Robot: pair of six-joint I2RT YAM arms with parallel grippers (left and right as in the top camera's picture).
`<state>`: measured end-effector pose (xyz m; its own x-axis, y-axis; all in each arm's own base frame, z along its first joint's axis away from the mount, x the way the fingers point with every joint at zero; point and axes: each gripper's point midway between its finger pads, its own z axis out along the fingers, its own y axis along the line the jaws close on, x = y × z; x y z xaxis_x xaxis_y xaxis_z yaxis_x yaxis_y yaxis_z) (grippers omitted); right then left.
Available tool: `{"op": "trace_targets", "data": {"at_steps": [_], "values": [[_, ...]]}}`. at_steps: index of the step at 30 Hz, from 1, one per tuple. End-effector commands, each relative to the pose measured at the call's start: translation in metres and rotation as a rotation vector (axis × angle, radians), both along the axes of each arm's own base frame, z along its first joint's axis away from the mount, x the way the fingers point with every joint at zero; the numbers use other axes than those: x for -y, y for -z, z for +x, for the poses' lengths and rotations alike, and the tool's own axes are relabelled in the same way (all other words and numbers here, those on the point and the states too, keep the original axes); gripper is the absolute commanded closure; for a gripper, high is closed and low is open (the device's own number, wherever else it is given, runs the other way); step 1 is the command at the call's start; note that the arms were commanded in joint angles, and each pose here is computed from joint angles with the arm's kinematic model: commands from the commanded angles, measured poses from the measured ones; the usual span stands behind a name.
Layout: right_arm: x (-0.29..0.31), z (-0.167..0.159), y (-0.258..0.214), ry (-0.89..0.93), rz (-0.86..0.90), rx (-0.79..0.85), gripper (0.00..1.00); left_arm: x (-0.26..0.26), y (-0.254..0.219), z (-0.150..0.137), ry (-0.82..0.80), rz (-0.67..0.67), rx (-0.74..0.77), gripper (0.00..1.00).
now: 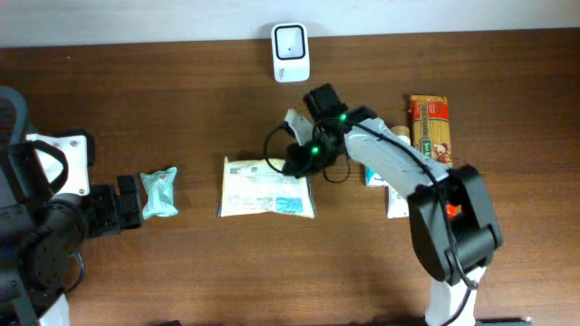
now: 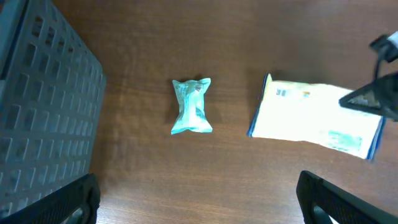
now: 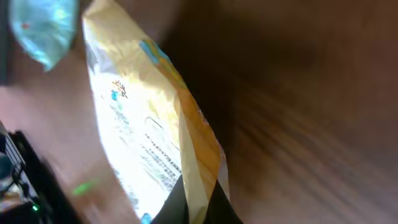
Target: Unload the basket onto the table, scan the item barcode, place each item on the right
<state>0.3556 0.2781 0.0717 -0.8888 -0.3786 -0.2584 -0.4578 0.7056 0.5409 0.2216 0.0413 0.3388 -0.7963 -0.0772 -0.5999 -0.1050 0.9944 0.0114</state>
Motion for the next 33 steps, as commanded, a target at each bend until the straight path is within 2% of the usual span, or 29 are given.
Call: {"op": "trace_targets", "data": {"at_steps": [1,4,8,11,15,24,26,30,33], "values": [[-0.003,-0.003,-0.038,-0.187,0.026,0.147,0.96,-0.002,-0.002,-0.001,0.006,0.016,0.003,0.01],[-0.005,-0.009,-0.059,-0.252,0.048,0.15,0.96,-0.002,-0.002,-0.001,0.005,0.017,0.003,0.01],[-0.012,-0.005,-0.149,-0.272,0.313,0.153,0.96,-0.002,-0.002,-0.001,0.005,0.017,0.003,0.01],[0.019,0.011,-0.201,-0.193,0.468,0.143,0.96,-0.002,-0.002,-0.001,0.005,0.017,0.003,0.01],[0.058,0.03,-0.211,-0.096,0.511,0.146,0.96,-0.002,-0.002,-0.001,0.005,0.017,0.003,0.01],[0.062,0.041,-0.215,-0.099,0.499,0.223,0.96,-0.002,-0.002,-0.001,0.005,0.017,0.003,0.01],[0.063,0.057,-0.207,-0.049,0.419,0.257,0.96,-0.002,-0.002,-0.001,0.005,0.017,0.003,0.01],[0.093,0.119,-0.166,0.157,-0.104,0.49,0.96,-0.002,-0.002,-0.001,0.005,0.017,0.003,0.01],[0.134,0.161,-0.179,0.329,-0.593,0.773,0.96,-0.002,-0.002,-0.001,0.005,0.017,0.002,0.01]]}}
